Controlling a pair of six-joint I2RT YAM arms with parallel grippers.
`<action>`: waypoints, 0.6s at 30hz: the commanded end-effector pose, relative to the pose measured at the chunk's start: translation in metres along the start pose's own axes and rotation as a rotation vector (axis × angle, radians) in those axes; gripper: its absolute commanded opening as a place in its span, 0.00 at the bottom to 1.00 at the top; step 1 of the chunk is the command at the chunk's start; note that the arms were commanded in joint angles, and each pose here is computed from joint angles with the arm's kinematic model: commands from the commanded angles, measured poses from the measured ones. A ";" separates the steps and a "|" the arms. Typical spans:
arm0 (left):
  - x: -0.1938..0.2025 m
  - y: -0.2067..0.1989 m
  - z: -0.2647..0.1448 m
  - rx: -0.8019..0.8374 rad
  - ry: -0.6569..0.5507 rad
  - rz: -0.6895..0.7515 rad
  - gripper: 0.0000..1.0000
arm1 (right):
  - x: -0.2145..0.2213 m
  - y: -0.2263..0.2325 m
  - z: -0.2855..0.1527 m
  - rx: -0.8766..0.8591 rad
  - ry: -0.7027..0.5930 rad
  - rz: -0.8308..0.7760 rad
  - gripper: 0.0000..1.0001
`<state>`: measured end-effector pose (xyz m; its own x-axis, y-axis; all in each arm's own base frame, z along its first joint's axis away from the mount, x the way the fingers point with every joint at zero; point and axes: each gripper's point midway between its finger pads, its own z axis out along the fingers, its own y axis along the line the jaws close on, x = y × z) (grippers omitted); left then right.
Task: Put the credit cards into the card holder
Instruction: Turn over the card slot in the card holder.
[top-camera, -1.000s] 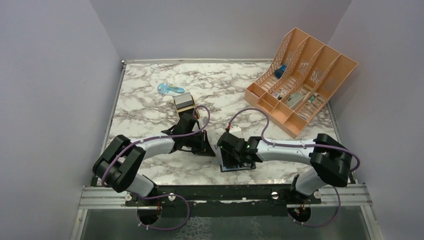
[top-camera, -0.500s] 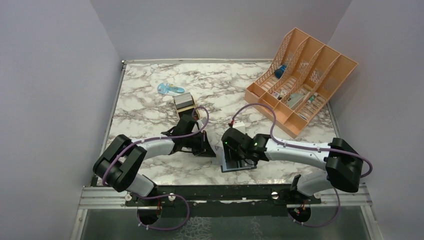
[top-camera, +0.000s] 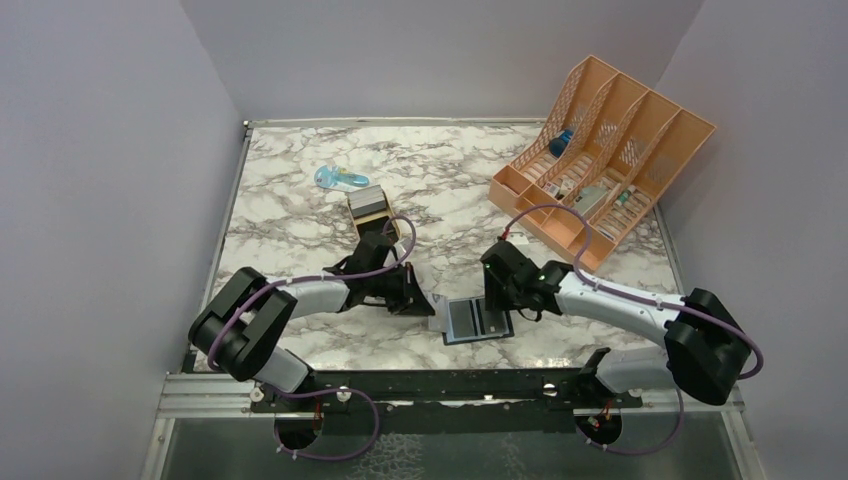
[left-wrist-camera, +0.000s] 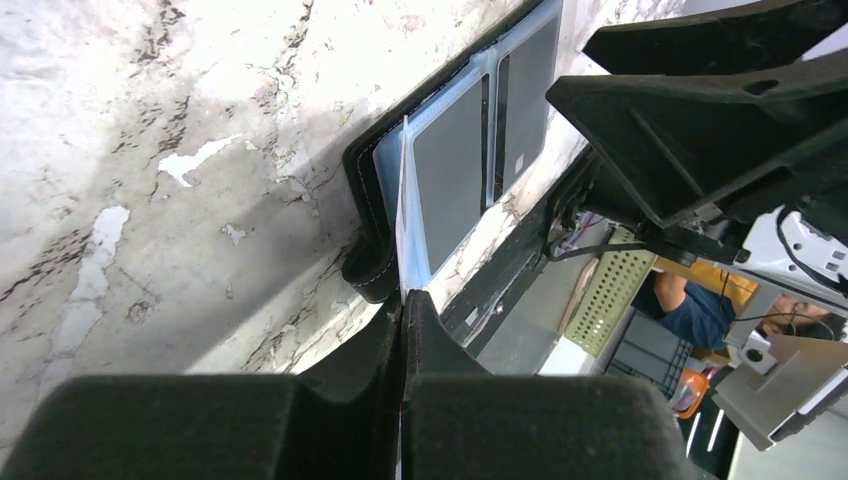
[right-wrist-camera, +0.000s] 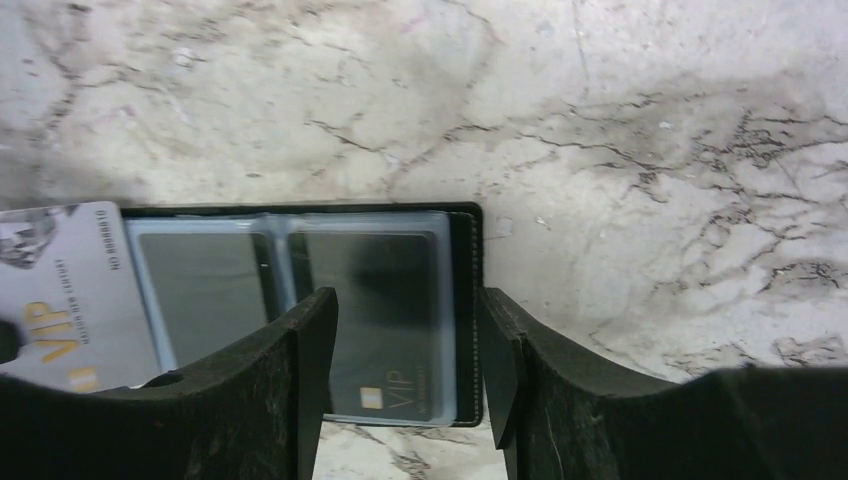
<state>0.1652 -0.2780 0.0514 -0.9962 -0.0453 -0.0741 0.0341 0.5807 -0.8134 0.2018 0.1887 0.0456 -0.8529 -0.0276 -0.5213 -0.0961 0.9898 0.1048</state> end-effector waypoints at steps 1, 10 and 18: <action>0.005 -0.007 0.004 0.054 0.027 -0.016 0.00 | 0.005 -0.005 0.003 -0.027 0.005 0.011 0.53; 0.007 0.015 0.002 -0.064 0.021 -0.019 0.00 | 0.024 -0.014 0.009 -0.023 0.047 0.031 0.51; 0.008 0.014 -0.001 -0.068 0.008 -0.018 0.00 | 0.024 -0.014 0.006 -0.021 0.053 0.055 0.51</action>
<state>0.1577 -0.2736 0.0435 -0.9984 -0.0447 -0.0358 0.0013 0.6073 -0.7944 0.1863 0.1727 0.0237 -0.8803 -0.0089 -0.4743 -0.0762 0.9895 0.1229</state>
